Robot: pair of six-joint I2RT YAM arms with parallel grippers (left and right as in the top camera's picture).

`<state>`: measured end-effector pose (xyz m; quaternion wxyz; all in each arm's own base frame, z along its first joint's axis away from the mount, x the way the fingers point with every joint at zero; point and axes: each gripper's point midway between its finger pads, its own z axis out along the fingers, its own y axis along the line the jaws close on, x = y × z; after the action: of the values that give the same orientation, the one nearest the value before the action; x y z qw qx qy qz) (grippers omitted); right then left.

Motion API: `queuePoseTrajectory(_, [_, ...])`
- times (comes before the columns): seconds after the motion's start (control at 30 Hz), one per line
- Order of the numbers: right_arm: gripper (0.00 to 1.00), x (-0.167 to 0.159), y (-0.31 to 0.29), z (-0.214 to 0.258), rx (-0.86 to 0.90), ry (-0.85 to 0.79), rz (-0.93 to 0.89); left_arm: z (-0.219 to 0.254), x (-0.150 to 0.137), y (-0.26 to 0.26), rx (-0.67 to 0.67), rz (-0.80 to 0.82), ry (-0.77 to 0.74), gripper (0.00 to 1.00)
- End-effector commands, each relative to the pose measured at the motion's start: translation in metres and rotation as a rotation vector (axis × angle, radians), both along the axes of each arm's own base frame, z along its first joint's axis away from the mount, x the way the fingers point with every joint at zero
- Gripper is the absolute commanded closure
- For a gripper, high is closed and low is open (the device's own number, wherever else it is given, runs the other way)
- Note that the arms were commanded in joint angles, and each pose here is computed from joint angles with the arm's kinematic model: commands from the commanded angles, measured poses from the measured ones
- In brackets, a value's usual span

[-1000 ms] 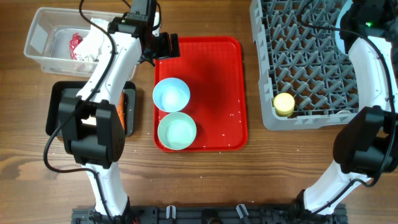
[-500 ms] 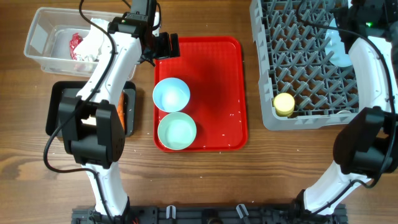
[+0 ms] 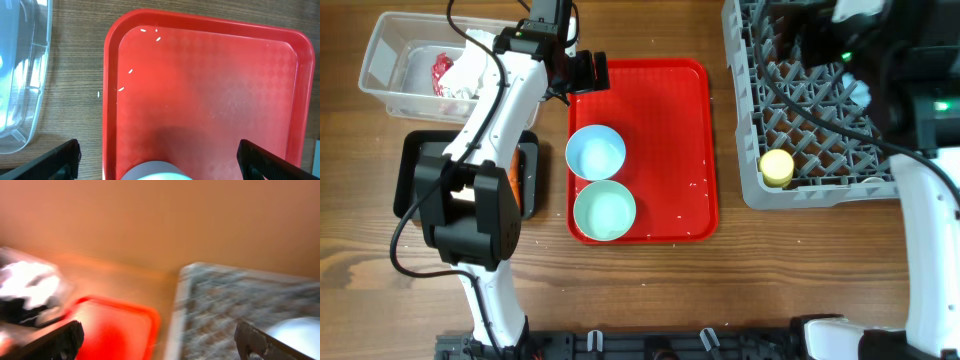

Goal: Sort waste into correct bins and load items into the dishwasher rack
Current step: 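Release the plate upright in the rack and reach the right gripper to the bowl, then grasp the light-blue bowl with the right gripper and lift it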

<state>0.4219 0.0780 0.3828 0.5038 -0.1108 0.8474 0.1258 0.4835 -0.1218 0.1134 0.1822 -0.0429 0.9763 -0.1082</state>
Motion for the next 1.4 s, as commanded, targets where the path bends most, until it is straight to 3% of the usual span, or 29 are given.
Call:
queuePoseTrajectory(0.0, [0.00, -0.007, 0.065, -0.061, 0.206, 0.273, 0.129, 0.015, 0.005, 0.007, 0.000, 0.041, -0.037, 0.00])
queuePoseTrajectory(0.2, [0.00, -0.006, 0.138, -0.148, 0.236, 0.546, 0.174, 0.030, 0.010, 0.024, -0.003, 0.078, -0.067, 0.00])
queuePoseTrajectory(0.4, [0.02, -0.012, 0.186, -0.232, 0.231, 0.775, 0.144, 0.118, 0.003, 0.073, -0.022, 0.174, -0.212, 0.00])
queuePoseTrajectory(0.53, [0.10, -0.025, 0.208, -0.282, 0.205, 0.901, 0.124, 0.173, -0.013, 0.097, -0.032, 0.222, -0.327, 0.00])
queuePoseTrajectory(0.7, [0.31, -0.044, 0.236, -0.325, 0.166, 0.990, 0.128, 0.195, -0.028, 0.100, -0.034, 0.228, -0.363, 0.00])
queuePoseTrajectory(0.97, [0.48, -0.057, 0.248, -0.354, 0.092, 1.009, 0.044, 0.221, -0.046, 0.105, -0.038, 0.237, -0.413, 0.00])
queuePoseTrajectory(1.07, [0.73, -0.055, 0.248, -0.354, 0.094, 1.005, 0.040, 0.224, -0.049, 0.105, -0.039, 0.237, -0.416, 0.00])
queuePoseTrajectory(1.1, [0.86, -0.055, 0.247, -0.354, 0.094, 1.005, 0.040, 0.224, -0.049, 0.105, -0.039, 0.237, -0.416, 0.00])
queuePoseTrajectory(1.27, [0.96, -0.052, 0.246, -0.354, 0.098, 0.997, 0.040, 0.223, -0.048, 0.105, -0.038, 0.237, -0.413, 0.00])
queuePoseTrajectory(1.37, [0.96, -0.047, 0.241, -0.353, 0.107, 0.995, 0.027, 0.223, -0.048, 0.105, -0.038, 0.237, -0.413, 0.00])
